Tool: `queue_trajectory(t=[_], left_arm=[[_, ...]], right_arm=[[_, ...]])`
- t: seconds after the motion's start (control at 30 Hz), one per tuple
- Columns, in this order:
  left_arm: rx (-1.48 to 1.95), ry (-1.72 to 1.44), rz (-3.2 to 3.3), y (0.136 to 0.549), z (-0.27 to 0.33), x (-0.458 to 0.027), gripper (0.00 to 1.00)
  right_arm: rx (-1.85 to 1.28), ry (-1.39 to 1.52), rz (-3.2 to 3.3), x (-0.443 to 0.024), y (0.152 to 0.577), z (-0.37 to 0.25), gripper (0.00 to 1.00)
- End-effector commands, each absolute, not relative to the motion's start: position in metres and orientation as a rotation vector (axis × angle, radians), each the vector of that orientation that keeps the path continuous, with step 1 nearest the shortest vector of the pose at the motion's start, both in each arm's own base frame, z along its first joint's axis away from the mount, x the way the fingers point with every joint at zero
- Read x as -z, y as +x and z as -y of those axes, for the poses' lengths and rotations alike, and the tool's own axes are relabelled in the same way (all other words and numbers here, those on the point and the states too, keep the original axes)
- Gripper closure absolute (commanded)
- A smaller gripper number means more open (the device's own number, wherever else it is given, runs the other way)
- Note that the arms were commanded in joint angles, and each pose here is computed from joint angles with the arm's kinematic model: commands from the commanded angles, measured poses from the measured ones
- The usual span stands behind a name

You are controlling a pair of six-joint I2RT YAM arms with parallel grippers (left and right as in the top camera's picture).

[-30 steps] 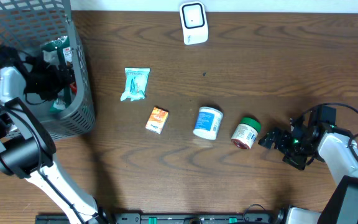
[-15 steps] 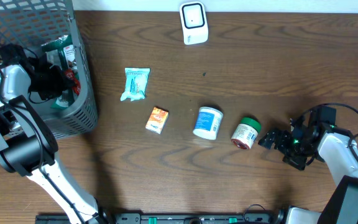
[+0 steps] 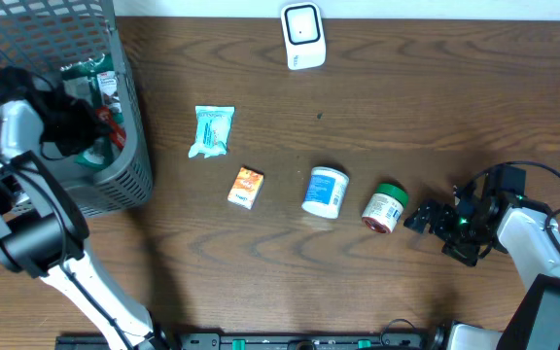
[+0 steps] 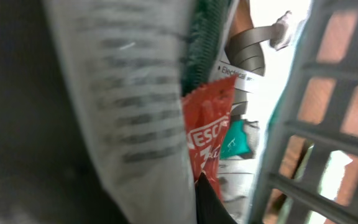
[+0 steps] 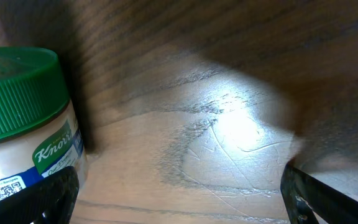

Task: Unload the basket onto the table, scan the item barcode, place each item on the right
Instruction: 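Lift the glove pack with red Nescafe sachet and drop them mid-table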

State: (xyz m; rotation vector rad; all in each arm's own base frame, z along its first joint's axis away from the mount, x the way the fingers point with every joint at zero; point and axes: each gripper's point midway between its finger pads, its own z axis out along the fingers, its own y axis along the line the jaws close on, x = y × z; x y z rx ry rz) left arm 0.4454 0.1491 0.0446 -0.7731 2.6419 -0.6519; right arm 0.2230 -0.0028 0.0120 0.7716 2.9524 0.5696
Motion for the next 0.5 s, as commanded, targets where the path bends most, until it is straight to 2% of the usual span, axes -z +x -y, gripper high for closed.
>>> queue_trajectory(t=[0.0,0.2,0.47], left_arm=[[0.579,-0.836,-2.401,0.458,-0.189,-0.133,0.93],[0.389,-0.772,-2.177,0.450,-0.215,-0.234,0.93],[0.265,-0.564,-1.903,0.421,-0.191,-0.372,0.93]], right_arm=[[-0.591,0.778,-2.953,-0.012,0.223,-0.001,0.01],[-0.591,0.778,-2.953,-0.012,0.223,-0.001,0.01],[-0.592,0.777,-2.953,-0.012,0.223,-0.001,0.01]])
